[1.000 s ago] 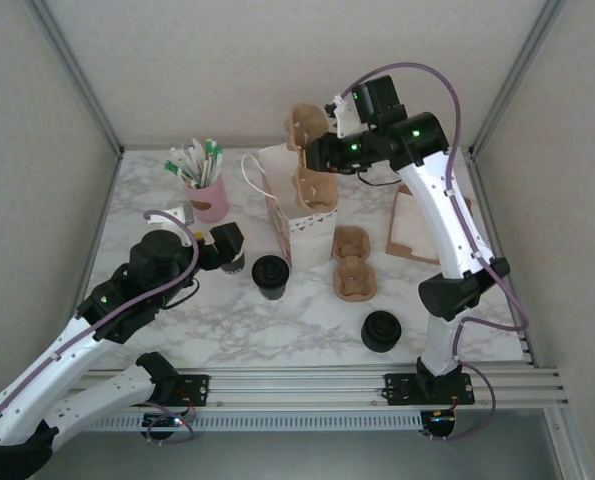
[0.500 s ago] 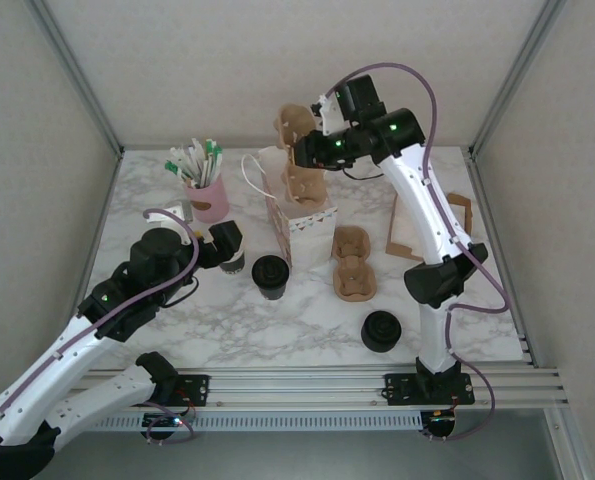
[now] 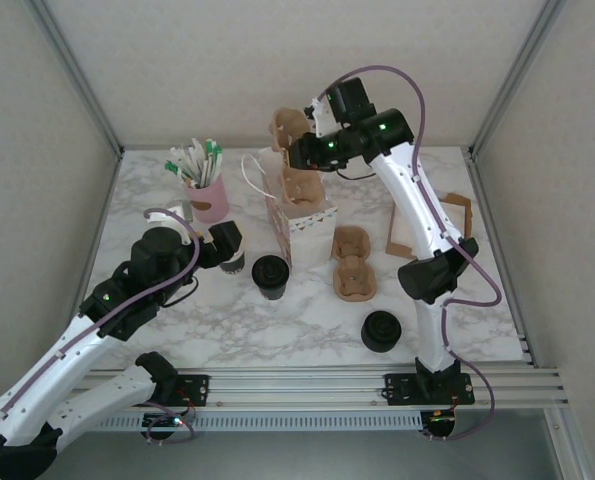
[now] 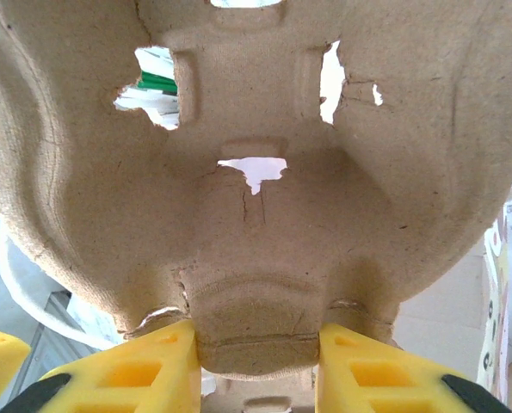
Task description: Pack the takeout coffee
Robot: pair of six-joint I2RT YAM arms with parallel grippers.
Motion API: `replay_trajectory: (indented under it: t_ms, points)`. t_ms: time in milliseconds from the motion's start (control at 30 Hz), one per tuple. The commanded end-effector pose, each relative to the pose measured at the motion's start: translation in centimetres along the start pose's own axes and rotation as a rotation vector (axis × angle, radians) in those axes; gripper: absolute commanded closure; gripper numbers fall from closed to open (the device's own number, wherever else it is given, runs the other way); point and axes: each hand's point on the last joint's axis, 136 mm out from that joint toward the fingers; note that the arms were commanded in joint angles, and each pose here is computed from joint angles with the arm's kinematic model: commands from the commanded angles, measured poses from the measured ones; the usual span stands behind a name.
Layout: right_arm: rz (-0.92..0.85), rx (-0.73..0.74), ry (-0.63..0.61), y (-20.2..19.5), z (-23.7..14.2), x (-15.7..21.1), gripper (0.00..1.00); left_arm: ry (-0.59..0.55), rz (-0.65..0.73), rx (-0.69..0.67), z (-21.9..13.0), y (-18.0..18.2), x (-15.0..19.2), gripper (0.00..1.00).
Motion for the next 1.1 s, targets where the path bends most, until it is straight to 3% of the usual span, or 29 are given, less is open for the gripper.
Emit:
replay_trajectory:
  t_ms: [0,1067]
  points:
    - [-0.038,0.007,-0.004,0.2,0.7,-0.2,0.67,-0.004,0.015,0.006,0.2,0.1,0.0,0.00]
    - [-0.075,0.321,0.091,-3.6,2.5,3.4,0.68,0.006,0.005,0.014,0.5,0.1,0.3,0.00]
Point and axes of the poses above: each hand's point on the last joint's axis, 136 mm out from that joint toward the fingers, its own z axis out along the fingers, its own y axis along the line the jaws close on, x = y × z, and after that the axes turned 9 degrees about z, right-handed
